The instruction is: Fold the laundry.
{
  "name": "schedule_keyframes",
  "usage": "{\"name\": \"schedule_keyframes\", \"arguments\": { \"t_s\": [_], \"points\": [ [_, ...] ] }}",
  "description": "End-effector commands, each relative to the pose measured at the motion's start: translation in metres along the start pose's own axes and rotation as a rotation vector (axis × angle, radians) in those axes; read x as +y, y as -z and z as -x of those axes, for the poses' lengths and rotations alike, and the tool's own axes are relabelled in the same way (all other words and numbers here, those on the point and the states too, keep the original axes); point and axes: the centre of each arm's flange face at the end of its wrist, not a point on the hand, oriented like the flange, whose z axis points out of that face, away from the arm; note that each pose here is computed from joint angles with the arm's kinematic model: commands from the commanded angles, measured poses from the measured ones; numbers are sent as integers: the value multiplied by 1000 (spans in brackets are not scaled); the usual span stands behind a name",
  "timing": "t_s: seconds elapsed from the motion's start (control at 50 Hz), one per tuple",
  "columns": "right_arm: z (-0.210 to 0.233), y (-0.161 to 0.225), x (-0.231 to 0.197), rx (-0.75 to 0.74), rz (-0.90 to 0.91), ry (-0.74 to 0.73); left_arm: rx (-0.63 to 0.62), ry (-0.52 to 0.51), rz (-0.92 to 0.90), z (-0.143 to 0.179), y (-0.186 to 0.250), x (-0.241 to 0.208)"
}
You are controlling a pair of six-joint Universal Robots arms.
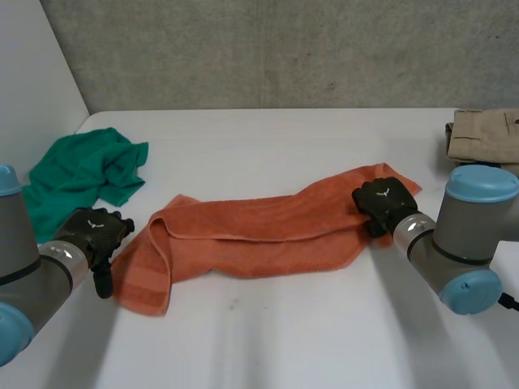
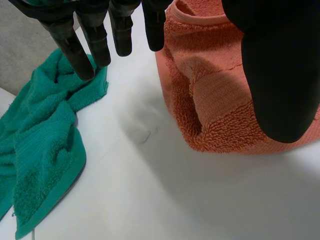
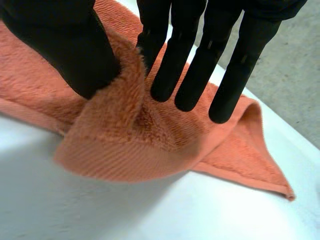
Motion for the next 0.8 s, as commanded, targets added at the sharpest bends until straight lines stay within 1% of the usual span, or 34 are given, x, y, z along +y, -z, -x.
{"name": "schedule_keyframes", "arguments": {
  "t_s": [0.02, 0.06, 0.14, 0.16, 0.26, 0.36, 0.4, 0.52, 0.58, 0.66, 0.68, 0.72, 0.8],
  "points": [
    [-13, 4, -15, 22, -31, 1, 3, 0, 9, -1, 0, 2],
    [-14, 10, -23, 20, -41, 4, 5, 0, 10, -2, 0, 3],
    [-23, 31, -56, 26, -84, 18, 9, -5, 13, -3, -1, 4],
    [-29, 41, -69, 32, -96, 19, 12, -6, 14, -3, -2, 5],
    [-55, 65, -98, 62, -120, 16, 6, -17, 9, -3, -12, 8],
    [-61, 78, -106, 38, -106, 9, 20, -15, -15, -6, -20, 8],
    [-62, 81, -107, 25, -99, 6, 47, -16, -29, -9, -24, 8],
    [-66, 81, -101, 33, -74, 19, 66, -4, -59, -9, -22, 3],
    [-71, 80, -98, 46, -58, 38, 27, 22, -109, 1, -10, -12],
    [-74, 81, -98, 56, -57, 48, -2, 117, -178, 9, 8, -33],
    [-75, 82, -99, 62, -61, 48, 12, 163, -205, 6, 15, -41],
    [-75, 83, -101, 63, -67, 44, 33, 197, -228, 1, 21, -49],
    [-78, 92, -113, 72, -100, 25, 134, 254, -272, -30, 28, -69]
  ]
}}
